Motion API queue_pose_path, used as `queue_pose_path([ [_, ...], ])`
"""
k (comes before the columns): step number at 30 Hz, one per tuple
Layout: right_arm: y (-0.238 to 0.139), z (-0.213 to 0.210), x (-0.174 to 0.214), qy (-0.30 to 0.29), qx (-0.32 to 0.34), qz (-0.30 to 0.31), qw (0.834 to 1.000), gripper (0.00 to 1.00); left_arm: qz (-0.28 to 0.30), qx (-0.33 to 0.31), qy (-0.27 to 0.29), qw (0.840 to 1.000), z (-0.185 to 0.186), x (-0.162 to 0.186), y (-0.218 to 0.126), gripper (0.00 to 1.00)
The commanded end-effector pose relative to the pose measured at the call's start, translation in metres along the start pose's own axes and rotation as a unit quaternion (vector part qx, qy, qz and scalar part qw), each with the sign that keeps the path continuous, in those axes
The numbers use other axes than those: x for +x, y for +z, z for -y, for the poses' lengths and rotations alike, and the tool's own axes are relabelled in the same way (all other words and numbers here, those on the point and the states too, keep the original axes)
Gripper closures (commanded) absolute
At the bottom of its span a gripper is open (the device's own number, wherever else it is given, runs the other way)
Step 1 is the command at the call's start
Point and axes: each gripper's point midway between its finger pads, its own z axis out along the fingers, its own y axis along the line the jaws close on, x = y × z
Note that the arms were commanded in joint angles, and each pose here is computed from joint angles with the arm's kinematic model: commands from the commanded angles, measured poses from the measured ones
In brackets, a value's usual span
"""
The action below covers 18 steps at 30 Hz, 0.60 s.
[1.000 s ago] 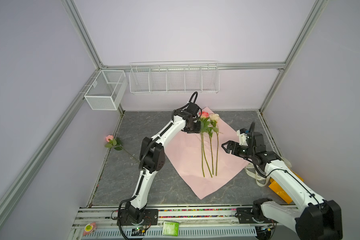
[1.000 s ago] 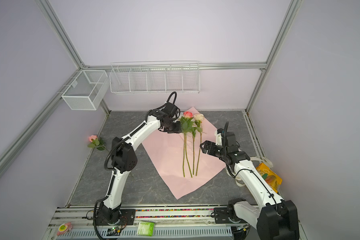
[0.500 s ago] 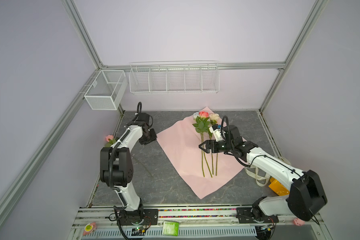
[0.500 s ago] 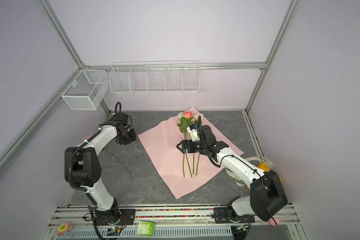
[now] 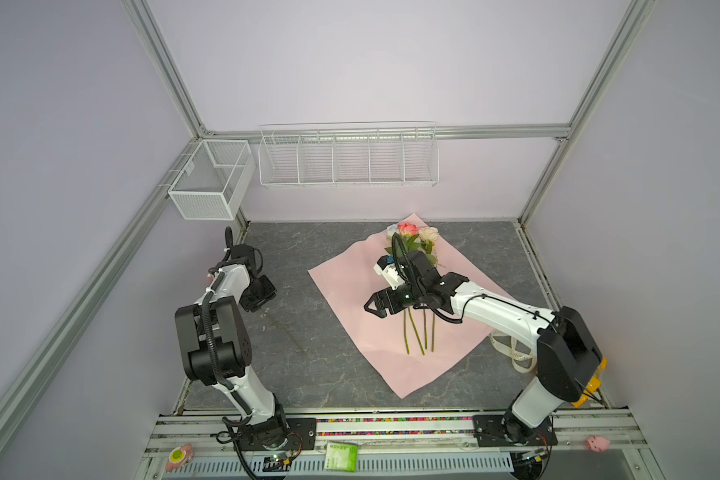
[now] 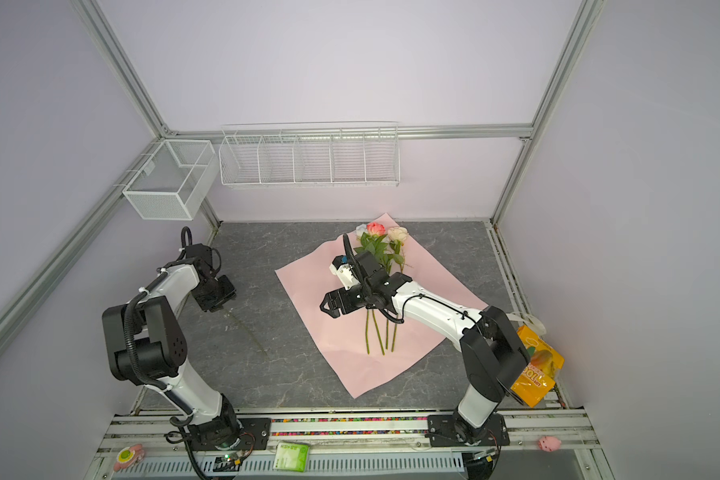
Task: Tie the bouquet of fake flowers
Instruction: 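Close the left gripper on the last pink rose stem on the table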
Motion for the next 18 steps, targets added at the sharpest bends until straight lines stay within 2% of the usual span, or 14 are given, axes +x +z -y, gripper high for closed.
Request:
queue_pose_path([
  [1,0.005,-0.006,0.002,-0.019,-0.005,-0.014,1.0,0.11,-0.007,-0.023,-0.004,1.0,-0.009,-0.006,0.009,0.58],
  [18,0.007,-0.002,0.007,-0.019,0.003,-0.021,1.0,0.11,-0.028,-0.066,-0.014,0.997,-0.018,-0.017,0.037,0.62],
])
